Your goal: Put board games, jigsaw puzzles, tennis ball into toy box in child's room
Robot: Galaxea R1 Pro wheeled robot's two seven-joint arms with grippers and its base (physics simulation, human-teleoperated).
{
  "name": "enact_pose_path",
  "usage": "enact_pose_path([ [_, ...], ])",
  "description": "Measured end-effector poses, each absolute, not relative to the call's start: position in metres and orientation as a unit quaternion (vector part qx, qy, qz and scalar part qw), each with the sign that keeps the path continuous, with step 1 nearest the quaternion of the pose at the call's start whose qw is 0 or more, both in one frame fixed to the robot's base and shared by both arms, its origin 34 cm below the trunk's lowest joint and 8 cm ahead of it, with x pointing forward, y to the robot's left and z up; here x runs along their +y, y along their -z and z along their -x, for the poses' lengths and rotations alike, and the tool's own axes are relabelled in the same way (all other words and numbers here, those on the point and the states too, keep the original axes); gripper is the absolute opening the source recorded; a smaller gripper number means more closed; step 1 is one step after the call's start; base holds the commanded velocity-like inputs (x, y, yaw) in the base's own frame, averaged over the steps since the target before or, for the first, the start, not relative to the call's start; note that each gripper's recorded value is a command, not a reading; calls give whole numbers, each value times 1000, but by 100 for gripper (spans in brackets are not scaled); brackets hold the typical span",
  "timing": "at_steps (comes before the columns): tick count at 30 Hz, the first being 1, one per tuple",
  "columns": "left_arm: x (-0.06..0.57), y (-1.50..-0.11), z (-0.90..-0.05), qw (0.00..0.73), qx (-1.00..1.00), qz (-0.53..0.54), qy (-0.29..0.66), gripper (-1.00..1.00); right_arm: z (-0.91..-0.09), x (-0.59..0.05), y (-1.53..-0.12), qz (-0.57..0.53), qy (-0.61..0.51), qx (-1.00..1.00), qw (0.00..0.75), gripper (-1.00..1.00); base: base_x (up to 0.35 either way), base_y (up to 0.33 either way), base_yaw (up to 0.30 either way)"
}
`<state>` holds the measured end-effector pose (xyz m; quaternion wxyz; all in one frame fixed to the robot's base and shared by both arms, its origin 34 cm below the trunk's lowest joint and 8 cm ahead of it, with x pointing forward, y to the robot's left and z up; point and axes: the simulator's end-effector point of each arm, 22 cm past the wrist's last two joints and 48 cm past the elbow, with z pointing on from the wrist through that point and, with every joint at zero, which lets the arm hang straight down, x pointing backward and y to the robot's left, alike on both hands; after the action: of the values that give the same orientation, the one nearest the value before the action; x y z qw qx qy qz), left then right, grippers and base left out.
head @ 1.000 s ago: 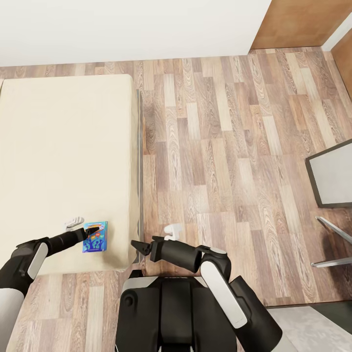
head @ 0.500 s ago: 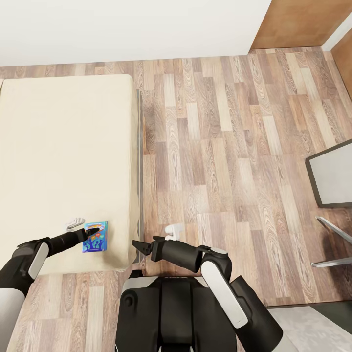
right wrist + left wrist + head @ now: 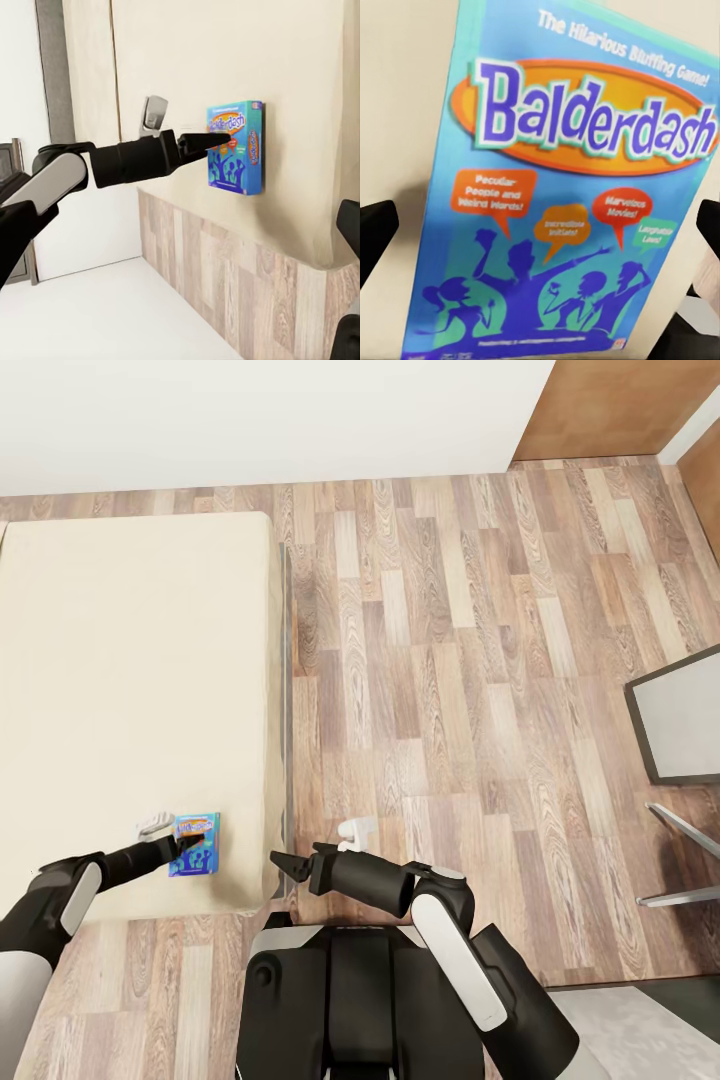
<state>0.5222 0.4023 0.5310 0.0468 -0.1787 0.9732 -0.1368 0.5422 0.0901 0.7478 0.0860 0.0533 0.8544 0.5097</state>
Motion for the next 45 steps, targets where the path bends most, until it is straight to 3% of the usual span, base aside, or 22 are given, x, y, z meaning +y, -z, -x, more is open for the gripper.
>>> enact_pose_path([
  [45, 376, -537, -524, 49, 963, 178, 197, 100, -542, 90, -748, -53, -510, 854, 86, 100, 0, 0, 0],
])
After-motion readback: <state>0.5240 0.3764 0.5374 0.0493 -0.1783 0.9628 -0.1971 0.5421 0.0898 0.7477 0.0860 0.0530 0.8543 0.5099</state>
